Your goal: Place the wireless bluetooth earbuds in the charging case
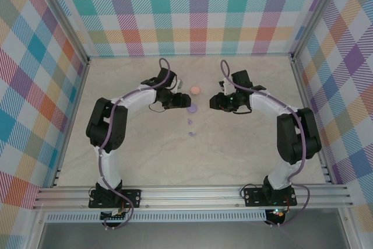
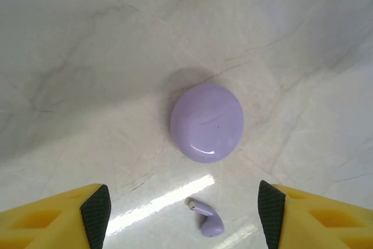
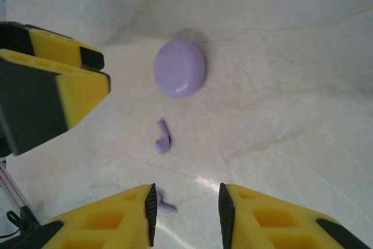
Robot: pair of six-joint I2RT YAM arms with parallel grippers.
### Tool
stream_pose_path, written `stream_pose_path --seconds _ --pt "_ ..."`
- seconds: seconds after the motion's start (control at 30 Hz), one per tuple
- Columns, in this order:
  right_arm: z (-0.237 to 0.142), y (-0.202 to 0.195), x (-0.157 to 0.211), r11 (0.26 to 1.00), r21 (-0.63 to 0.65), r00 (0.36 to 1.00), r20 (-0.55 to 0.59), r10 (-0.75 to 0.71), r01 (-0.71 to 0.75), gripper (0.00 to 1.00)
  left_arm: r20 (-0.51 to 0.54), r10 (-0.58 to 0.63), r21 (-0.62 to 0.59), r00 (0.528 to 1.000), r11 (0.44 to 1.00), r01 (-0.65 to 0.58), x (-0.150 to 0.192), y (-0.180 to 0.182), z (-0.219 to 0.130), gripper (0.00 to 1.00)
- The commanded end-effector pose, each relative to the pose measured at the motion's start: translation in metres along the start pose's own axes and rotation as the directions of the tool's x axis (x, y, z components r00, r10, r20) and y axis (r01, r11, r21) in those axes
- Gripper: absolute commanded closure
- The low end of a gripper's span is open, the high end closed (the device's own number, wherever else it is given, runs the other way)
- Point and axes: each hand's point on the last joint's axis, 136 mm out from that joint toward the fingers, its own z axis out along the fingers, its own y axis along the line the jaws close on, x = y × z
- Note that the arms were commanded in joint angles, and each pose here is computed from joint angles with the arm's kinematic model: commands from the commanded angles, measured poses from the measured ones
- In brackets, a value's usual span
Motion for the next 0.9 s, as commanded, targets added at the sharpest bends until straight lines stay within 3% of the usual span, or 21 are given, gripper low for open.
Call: stream_pose_path --seconds 0.0,0.4,0.87 --pt "0.01 0.01 -0.016 0.997 -0.08 1.0 -0.005 0.024 -0.024 0.64 0.06 -0.125 0.139 0.99 0.984 0.116 -0.012 -0.011 -0.004 0.35" --pt "0.06 0.003 -0.028 0.99 -0.084 0.99 -0.086 0.109 -0.116 0.66 0.083 -0.361 0.234 0.929 0.913 0.334 0.001 0.009 0.024 0.48" --pt "0.091 0.001 -0.033 0.983 -0.081 0.98 -0.126 0.152 -0.163 0.71 0.039 -0.382 0.247 0.923 0.899 0.361 0.013 0.01 0.047 0.52"
